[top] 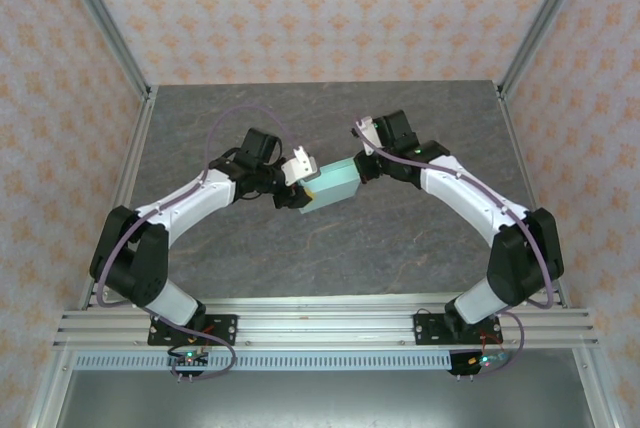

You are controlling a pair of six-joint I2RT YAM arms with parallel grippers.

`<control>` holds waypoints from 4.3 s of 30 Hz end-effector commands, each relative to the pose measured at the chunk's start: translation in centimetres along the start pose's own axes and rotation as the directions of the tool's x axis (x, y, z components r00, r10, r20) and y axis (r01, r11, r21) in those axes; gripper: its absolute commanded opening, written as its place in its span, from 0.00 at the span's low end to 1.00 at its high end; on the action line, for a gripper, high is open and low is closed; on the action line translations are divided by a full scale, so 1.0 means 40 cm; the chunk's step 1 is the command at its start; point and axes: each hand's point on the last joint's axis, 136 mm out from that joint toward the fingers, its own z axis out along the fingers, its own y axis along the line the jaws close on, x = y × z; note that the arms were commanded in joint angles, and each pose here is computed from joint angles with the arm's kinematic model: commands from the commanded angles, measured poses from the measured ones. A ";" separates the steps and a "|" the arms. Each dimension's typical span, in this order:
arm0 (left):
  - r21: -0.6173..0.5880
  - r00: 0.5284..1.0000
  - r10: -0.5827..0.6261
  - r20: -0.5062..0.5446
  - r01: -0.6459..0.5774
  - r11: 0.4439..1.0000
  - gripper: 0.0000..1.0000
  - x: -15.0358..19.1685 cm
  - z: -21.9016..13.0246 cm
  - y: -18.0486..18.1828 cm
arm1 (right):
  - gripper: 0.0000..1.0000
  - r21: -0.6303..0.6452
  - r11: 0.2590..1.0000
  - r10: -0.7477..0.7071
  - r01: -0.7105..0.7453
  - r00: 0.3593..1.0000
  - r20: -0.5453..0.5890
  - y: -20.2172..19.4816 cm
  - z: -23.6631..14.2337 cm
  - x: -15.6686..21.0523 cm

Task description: Fold the paper box

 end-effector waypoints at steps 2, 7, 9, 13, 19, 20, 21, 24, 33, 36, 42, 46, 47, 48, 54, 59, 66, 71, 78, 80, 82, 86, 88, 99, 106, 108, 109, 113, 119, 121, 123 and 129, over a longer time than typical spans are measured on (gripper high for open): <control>-0.055 0.999 -0.033 -0.020 0.032 0.998 0.24 -0.004 0.009 0.044 | 0.00 0.142 0.971 0.197 -0.195 0.980 -0.005 -0.039 -0.007 0.015; -0.065 0.999 -0.049 -0.021 0.047 0.997 0.24 -0.002 0.013 0.051 | 0.00 0.148 0.962 0.230 -0.231 0.973 0.024 -0.038 -0.001 0.024; -0.069 0.998 -0.057 -0.024 0.055 0.996 0.24 -0.001 0.014 0.053 | 0.00 0.145 0.959 0.242 -0.244 0.970 0.031 -0.037 0.006 0.033; -0.075 0.998 -0.064 -0.030 0.062 0.995 0.24 0.002 0.014 0.056 | 0.00 0.145 0.958 0.245 -0.247 0.969 0.033 -0.037 0.016 0.049; -0.075 0.996 -0.071 -0.049 0.067 0.995 0.24 0.012 0.020 0.059 | 0.00 0.142 0.963 0.221 -0.227 0.974 0.056 -0.041 0.018 0.066; -0.076 0.996 -0.073 -0.055 0.068 0.995 0.24 0.015 0.021 0.060 | 0.00 0.141 0.965 0.215 -0.222 0.975 0.063 -0.041 0.017 0.068; -0.077 0.995 -0.074 -0.061 0.069 0.995 0.24 0.019 0.024 0.061 | 0.00 0.140 0.965 0.215 -0.223 0.974 0.069 -0.041 0.017 0.073; -0.080 0.994 -0.078 -0.072 0.072 0.994 0.24 0.026 0.028 0.065 | 0.00 0.122 0.963 0.229 -0.238 0.970 0.086 -0.036 0.016 0.080; -0.091 0.987 -0.087 -0.139 0.074 0.993 0.24 0.058 0.041 0.076 | 0.00 0.116 0.953 0.266 -0.279 0.957 0.118 -0.042 0.020 0.110; -0.104 0.978 -0.096 -0.184 0.078 0.991 0.24 0.079 0.045 0.085 | 0.00 0.107 0.942 0.305 -0.318 0.944 0.128 -0.042 0.024 0.117; -0.115 0.963 -0.085 -0.255 0.057 0.992 0.26 0.110 0.047 0.091 | 0.00 0.084 0.919 0.372 -0.386 0.917 0.148 -0.037 0.017 0.102; -0.121 0.950 -0.086 -0.299 0.052 0.991 0.27 0.131 0.048 0.097 | 0.00 0.082 0.910 0.392 -0.406 0.909 0.141 -0.036 0.010 0.095; -0.124 0.947 -0.088 -0.308 0.052 0.991 0.28 0.136 0.049 0.099 | 0.00 0.084 0.909 0.396 -0.409 0.908 0.136 -0.035 0.009 0.095; -0.124 0.945 -0.087 -0.316 0.050 0.991 0.28 0.139 0.050 0.100 | 0.00 0.092 0.907 0.397 -0.410 0.908 0.130 -0.037 0.007 0.097; -0.122 0.918 -0.096 -0.384 0.052 0.991 0.30 0.171 0.058 0.108 | 0.00 0.093 0.910 0.392 -0.404 0.912 0.119 -0.033 -0.007 0.090; -0.113 0.904 -0.092 -0.417 0.049 0.992 0.30 0.190 0.066 0.111 | 0.00 0.134 0.930 0.332 -0.341 0.939 0.091 -0.044 -0.015 0.096; -0.095 0.882 -0.095 -0.461 0.057 0.994 0.30 0.212 0.078 0.116 | 0.00 0.209 0.939 0.267 -0.273 0.962 0.055 -0.072 -0.011 0.116; -0.090 0.877 -0.096 -0.470 0.061 0.994 0.30 0.215 0.082 0.119 | 0.00 0.248 0.939 0.234 -0.237 0.971 0.045 -0.090 -0.025 0.110; -0.091 0.877 -0.103 -0.469 0.068 0.994 0.30 0.215 0.086 0.121 | 0.00 0.249 0.941 0.232 -0.228 0.973 0.014 -0.090 -0.012 0.116; -0.092 0.878 -0.103 -0.468 0.067 0.993 0.30 0.215 0.086 0.121 | 0.00 0.247 0.941 0.237 -0.231 0.971 0.007 -0.091 -0.003 0.123; -0.093 0.879 -0.103 -0.465 0.067 0.993 0.30 0.213 0.086 0.122 | 0.00 0.246 0.940 0.245 -0.237 0.969 -0.001 -0.092 0.007 0.133; -0.097 0.879 -0.105 -0.465 0.068 0.993 0.30 0.213 0.086 0.123 | 0.00 0.262 0.936 0.246 -0.236 0.969 -0.008 -0.100 0.012 0.152; -0.098 0.880 -0.107 -0.462 0.069 0.993 0.30 0.211 0.086 0.123 | 0.00 0.263 0.937 0.241 -0.230 0.970 -0.009 -0.102 0.013 0.163; -0.101 0.879 -0.110 -0.465 0.070 0.992 0.31 0.211 0.085 0.125 | 0.00 0.291 0.940 0.187 -0.180 0.982 0.004 -0.120 0.014 0.209; -0.099 0.892 -0.123 -0.434 0.088 0.991 0.36 0.195 0.086 0.121 | 0.00 0.274 0.931 0.236 -0.242 0.970 0.053 -0.119 0.022 0.224; -0.100 0.897 -0.125 -0.424 0.091 0.991 0.37 0.187 0.085 0.120 | 0.00 0.267 0.926 0.257 -0.267 0.964 0.071 -0.116 0.020 0.223; -0.100 0.900 -0.128 -0.418 0.094 0.991 0.38 0.183 0.085 0.121 | 0.00 0.260 0.925 0.266 -0.278 0.961 0.081 -0.114 0.021 0.220; -0.103 0.911 -0.136 -0.389 0.104 0.989 0.41 0.162 0.081 0.121 | 0.00 0.252 0.923 0.274 -0.291 0.956 0.100 -0.105 0.019 0.216; -0.110 0.937 -0.160 -0.311 0.132 0.985 0.52 0.109 0.065 0.117 | 0.00 0.264 0.920 0.274 -0.290 0.957 0.094 -0.099 0.009 0.198; -0.114 0.942 -0.169 -0.290 0.141 0.983 0.56 0.094 0.059 0.118 | 0.00 0.260 0.920 0.276 -0.292 0.956 0.096 -0.094 0.010 0.192; -0.115 0.946 -0.171 -0.275 0.144 0.983 0.59 0.084 0.055 0.116 | 0.00 0.259 0.920 0.278 -0.295 0.955 0.102 -0.091 0.008 0.187; -0.115 0.957 -0.179 -0.228 0.157 0.981 0.68 0.056 0.035 0.105 | 0.00 0.258 0.919 0.278 -0.297 0.954 0.108 -0.086 0.004 0.172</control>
